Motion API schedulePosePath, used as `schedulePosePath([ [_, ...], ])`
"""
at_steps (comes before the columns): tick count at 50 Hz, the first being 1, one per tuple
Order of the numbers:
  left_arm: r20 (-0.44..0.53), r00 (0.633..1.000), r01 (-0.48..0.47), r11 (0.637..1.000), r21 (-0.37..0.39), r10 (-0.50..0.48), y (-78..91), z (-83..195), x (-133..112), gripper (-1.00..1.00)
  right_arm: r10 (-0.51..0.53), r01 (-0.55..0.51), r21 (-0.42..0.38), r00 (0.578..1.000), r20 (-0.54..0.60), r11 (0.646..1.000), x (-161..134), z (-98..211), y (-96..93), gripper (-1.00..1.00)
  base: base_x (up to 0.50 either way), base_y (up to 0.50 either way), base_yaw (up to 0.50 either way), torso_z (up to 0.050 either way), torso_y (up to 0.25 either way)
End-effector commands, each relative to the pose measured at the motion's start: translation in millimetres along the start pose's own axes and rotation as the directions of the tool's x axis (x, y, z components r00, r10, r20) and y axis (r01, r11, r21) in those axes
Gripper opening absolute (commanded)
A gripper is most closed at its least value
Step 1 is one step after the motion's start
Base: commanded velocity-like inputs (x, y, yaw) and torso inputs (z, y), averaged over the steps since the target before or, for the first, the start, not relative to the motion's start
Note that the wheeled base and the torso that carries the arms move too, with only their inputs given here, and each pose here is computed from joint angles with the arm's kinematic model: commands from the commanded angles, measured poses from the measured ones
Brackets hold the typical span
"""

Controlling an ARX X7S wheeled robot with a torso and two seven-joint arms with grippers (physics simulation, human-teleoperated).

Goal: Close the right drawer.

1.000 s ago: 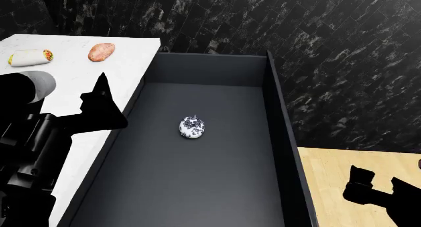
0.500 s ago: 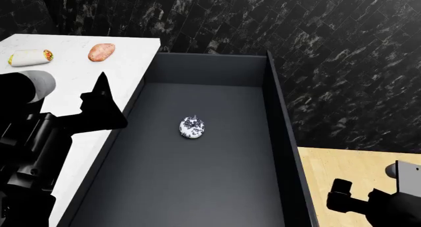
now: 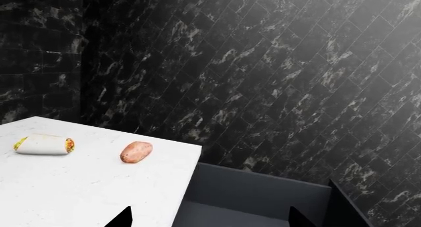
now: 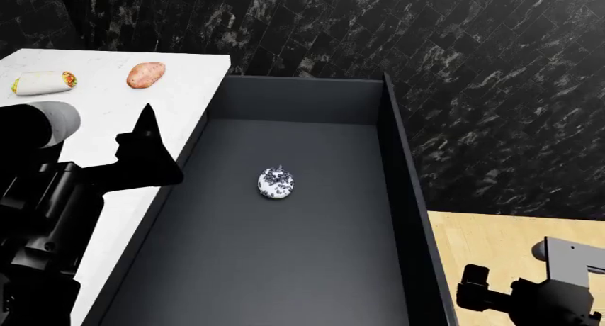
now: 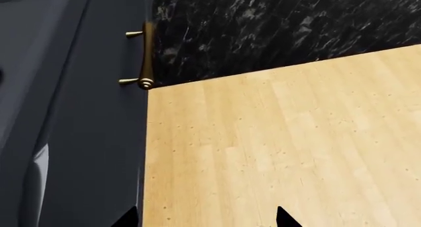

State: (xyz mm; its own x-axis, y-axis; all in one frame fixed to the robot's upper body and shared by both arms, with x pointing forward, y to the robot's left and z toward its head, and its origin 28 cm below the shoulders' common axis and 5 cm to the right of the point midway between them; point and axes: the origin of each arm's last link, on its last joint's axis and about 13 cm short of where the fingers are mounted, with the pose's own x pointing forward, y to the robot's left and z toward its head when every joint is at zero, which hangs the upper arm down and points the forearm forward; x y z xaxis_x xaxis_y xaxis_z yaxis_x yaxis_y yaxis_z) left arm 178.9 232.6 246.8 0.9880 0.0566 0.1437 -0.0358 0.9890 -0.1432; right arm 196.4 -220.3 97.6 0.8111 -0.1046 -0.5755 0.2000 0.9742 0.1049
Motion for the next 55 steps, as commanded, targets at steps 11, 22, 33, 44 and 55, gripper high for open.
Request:
schedulePosePath([
  [11,0.002,1.000,-0.001,1.000,-0.001,0.001,0.4,-0.1,0.0,1.00,0.031,-0.031,-0.015,0.998,-0.048,0.999,14.3,-10.2,5.6,1.00,0.00,0.00,0.00,0.000,0.000],
  [22,0.002,1.000,0.000,1.000,-0.002,0.000,0.0,0.5,-0.6,1.00,0.052,-0.055,-0.042,0.997,-0.064,0.998,19.6,-11.0,12.1,1.00,0.00,0.00,0.00,0.000,0.000],
  [33,0.002,1.000,0.001,1.000,-0.002,-0.001,0.1,0.7,-0.6,1.00,0.077,-0.082,-0.062,0.993,-0.085,0.995,26.3,-13.8,19.3,1.00,0.00,0.00,0.00,0.000,0.000],
  [44,-0.001,1.000,0.003,1.000,0.001,-0.003,-0.3,-0.5,-0.3,1.00,0.102,-0.110,-0.090,0.990,-0.096,0.990,32.2,-13.2,30.2,1.00,0.00,0.00,0.00,0.000,0.000],
  [55,0.001,1.000,0.001,1.000,-0.001,-0.001,0.0,0.4,-0.2,1.00,0.109,-0.119,-0.128,0.991,-0.082,0.985,41.8,-8.8,48.6,1.00,0.00,0.00,0.00,0.000,0.000],
])
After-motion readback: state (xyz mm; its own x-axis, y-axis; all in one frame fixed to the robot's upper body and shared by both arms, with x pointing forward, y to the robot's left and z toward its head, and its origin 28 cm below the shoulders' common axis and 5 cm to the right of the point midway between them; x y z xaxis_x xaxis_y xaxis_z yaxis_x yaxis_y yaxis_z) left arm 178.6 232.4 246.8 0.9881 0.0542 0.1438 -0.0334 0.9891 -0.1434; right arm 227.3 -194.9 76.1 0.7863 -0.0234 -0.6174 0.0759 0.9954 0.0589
